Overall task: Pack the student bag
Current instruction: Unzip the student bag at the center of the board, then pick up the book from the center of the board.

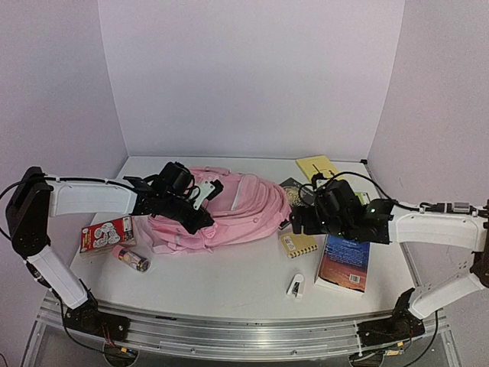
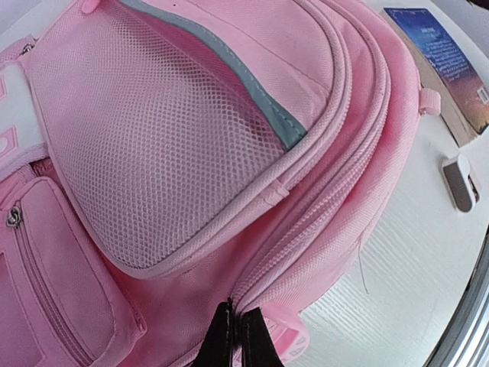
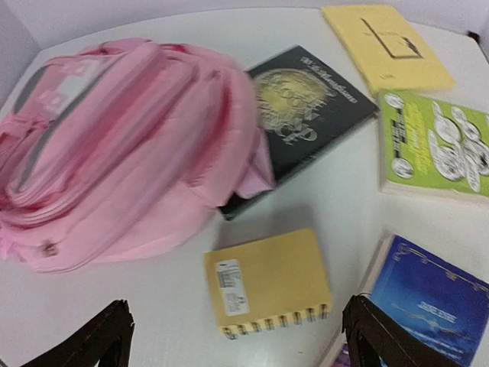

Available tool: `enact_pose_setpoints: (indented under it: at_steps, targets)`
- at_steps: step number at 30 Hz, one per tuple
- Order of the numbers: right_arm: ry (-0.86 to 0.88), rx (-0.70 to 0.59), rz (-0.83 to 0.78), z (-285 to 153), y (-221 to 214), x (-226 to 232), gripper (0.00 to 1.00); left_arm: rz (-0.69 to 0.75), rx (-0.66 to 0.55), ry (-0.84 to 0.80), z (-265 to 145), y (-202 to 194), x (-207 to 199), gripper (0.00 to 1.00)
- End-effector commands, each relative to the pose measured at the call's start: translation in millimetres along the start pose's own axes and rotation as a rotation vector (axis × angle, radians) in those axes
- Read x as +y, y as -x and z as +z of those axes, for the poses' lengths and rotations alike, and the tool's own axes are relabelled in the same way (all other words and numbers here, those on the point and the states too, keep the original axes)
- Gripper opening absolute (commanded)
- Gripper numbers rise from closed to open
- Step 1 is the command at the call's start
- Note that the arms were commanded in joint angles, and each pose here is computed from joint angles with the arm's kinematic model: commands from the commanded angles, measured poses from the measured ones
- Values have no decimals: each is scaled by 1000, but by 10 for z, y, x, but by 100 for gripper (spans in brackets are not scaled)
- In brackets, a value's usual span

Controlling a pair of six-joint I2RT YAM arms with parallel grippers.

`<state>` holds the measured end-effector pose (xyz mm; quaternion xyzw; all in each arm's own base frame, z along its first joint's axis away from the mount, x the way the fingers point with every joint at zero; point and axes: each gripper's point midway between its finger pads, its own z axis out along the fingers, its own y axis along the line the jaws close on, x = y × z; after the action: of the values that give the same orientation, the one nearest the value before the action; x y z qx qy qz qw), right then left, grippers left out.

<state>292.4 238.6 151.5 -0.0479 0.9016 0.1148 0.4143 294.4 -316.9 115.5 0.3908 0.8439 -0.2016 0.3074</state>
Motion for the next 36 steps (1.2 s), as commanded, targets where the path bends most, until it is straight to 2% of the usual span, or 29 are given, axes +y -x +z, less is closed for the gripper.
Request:
enact_pose_setpoints:
  at_steps: [1, 5, 8, 10, 12, 14, 17, 20, 23, 26, 31, 36]
  targets:
    - [-188, 125, 160, -165, -115, -709, 93, 100, -79, -17, -226, 247, -75, 19]
    - [-278, 144, 174, -377, -148, -1037, 93, 80, -189, -53, -437, 628, -192, 74]
    - [-308, 160, 244, -527, -213, -1245, 93, 27, -267, -62, -653, 1043, -329, 98]
    - [-330, 181, 298, -602, -291, -1380, 93, -53, -335, -47, -804, 1372, -455, 100]
    - [-359, 222, 383, -672, -426, -1538, 93, -108, -397, -152, -873, 1697, -722, 100]
    - [-356, 265, 450, -685, -570, -1612, 93, -177, -373, -280, -686, 1811, -990, 100]
    - [-349, 329, 587, -672, -756, -1738, 93, -224, -283, -330, -186, 1840, -1357, 100]
    - [-347, 370, 669, -679, -935, -1820, 93, -221, -168, -358, 379, 1774, -1784, 99]
    - [-349, 382, 698, -701, -1059, -1874, 93, -277, -78, -363, 819, 1607, -1973, 100]
    - [-351, 399, 715, -706, -1216, -1913, 93, -328, 13, -398, 1200, 1393, -2153, 95]
    - [-335, 416, 761, -682, -1435, -1910, 93, -343, 91, -475, 1513, 1147, -2467, 92]
    - [-316, 399, 811, -610, -1503, -1904, 93, -380, 119, -447, 1762, 1050, -2466, 88]
